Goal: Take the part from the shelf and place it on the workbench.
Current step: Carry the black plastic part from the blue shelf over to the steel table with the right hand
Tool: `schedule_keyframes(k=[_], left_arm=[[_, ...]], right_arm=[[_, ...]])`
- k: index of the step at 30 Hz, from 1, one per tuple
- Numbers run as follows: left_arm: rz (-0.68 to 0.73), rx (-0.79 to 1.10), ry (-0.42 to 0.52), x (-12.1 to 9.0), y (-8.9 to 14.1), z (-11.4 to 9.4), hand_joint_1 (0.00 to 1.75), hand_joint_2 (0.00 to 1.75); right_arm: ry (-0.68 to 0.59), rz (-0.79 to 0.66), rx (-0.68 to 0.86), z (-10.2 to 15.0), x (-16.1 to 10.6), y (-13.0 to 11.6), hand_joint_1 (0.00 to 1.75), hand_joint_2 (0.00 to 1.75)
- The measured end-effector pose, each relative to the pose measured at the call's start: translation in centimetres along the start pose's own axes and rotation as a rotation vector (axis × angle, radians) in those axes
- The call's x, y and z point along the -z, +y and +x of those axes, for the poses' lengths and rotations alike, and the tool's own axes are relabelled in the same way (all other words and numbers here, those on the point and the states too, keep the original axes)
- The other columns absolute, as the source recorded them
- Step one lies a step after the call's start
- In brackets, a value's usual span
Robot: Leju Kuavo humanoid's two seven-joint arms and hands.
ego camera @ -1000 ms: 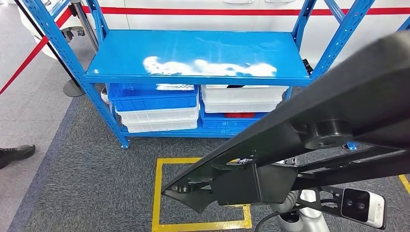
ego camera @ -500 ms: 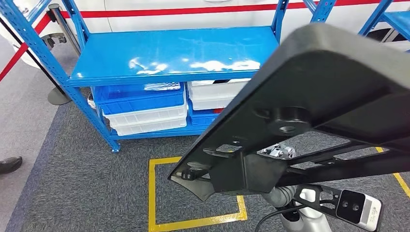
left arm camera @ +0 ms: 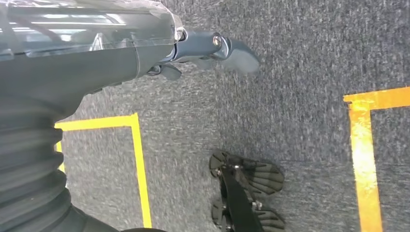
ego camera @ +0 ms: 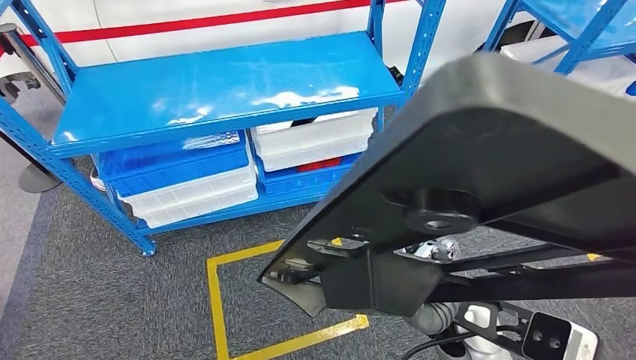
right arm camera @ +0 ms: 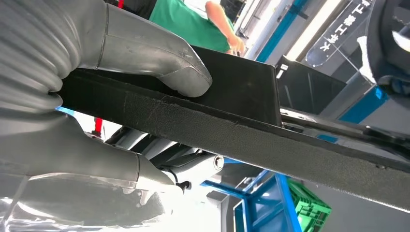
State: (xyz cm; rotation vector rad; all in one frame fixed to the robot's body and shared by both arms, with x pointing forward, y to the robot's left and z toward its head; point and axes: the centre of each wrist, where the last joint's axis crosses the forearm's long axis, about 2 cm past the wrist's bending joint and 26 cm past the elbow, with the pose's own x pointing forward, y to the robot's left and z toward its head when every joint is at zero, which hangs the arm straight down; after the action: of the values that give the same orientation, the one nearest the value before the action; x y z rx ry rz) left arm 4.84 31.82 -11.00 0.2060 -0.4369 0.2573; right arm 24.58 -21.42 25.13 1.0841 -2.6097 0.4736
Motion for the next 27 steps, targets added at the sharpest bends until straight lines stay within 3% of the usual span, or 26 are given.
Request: schedule_keyframes(k=[11, 27], left_arm=[[0.014, -0.003, -0.028, -0.1, 0.0, -0.3, 0.00, 1.75], [0.092, -0.086, -0.068, 0.2, 2.6, -0.1, 0.00, 1.75]], right_arm=[[0.012, 0.045, 0.051, 0.5, -0.9, -0.9, 1.69, 1.75], [-0.007, -0.002, 0.060, 0.7, -1.3, -0.2, 1.69, 1.75]])
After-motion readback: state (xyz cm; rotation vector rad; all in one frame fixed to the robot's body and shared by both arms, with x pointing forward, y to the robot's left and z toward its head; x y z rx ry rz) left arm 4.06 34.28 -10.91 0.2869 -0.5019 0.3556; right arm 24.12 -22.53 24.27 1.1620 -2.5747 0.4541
